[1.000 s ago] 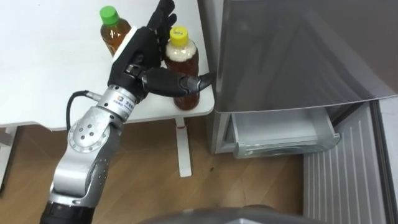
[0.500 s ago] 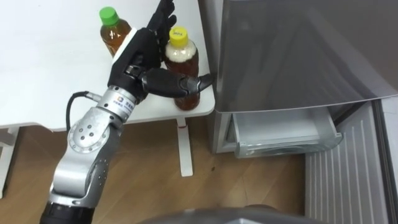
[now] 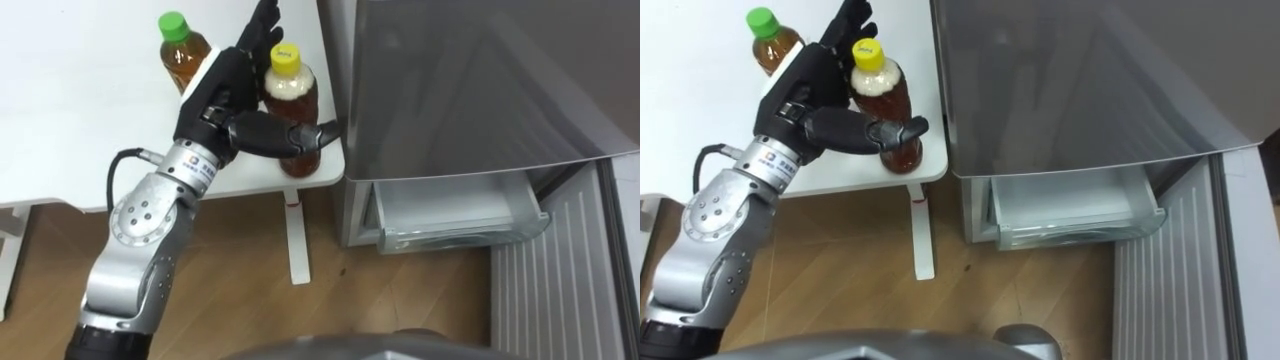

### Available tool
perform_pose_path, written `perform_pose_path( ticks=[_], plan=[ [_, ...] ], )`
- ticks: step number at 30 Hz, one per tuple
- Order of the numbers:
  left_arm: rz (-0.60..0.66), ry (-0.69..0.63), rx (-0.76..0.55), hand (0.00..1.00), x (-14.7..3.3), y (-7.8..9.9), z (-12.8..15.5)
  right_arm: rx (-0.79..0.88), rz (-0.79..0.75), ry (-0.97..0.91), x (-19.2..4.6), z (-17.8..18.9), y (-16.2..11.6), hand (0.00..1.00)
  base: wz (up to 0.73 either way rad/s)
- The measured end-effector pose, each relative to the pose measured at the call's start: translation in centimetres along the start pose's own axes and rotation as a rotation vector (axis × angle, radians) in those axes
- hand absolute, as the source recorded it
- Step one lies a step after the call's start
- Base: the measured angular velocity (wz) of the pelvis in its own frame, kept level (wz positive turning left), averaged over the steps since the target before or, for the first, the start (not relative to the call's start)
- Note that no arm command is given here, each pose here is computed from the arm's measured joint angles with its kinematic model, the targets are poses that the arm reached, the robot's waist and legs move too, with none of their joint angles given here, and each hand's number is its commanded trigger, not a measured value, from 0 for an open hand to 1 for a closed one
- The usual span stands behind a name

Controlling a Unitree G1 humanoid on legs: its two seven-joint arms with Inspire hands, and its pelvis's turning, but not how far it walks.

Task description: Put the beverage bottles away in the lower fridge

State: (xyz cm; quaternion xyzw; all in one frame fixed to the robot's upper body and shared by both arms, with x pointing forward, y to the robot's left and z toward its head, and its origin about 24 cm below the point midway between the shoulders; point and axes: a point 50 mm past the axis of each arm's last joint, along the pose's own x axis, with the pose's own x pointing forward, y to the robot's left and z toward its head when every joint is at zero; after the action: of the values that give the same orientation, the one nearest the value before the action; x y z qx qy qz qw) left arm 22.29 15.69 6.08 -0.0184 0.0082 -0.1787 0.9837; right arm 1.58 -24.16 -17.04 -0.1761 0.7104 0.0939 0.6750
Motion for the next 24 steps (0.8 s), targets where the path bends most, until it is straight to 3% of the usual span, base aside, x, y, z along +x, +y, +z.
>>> perform_pose_path(
  ticks=[15, 16, 17, 18, 19, 24],
  plan=[
    [0.009, 0.042, -0.010, 0.00, -0.01, 0.12, -0.63, 0.002, 0.001, 0.022, -0.01, -0.18, -0.03, 0.00, 0.00],
    [0.010, 0.044, -0.011, 0.04, 0.02, 0.11, -0.63, 0.002, 0.001, 0.022, -0.01, -0.18, -0.02, 0.00, 0.00],
    [0.011, 0.046, -0.012, 0.58, 0.09, 0.11, -0.62, 0.002, 0.000, 0.021, -0.01, -0.16, -0.03, 0.00, 0.00],
    [0.010, 0.047, -0.012, 0.66, 0.13, 0.11, -0.61, 0.002, -0.001, 0.021, -0.01, -0.15, -0.03, 0.00, 0.00],
    [0.011, 0.050, -0.012, 0.98, 0.19, 0.12, -0.60, 0.001, -0.001, 0.020, -0.01, -0.13, -0.04, 0.00, -0.04],
    [0.023, 0.053, -0.013, 1.00, 0.20, 0.17, -0.62, 0.003, -0.002, 0.029, -0.02, -0.22, -0.05, 0.00, -0.01]
  ],
)
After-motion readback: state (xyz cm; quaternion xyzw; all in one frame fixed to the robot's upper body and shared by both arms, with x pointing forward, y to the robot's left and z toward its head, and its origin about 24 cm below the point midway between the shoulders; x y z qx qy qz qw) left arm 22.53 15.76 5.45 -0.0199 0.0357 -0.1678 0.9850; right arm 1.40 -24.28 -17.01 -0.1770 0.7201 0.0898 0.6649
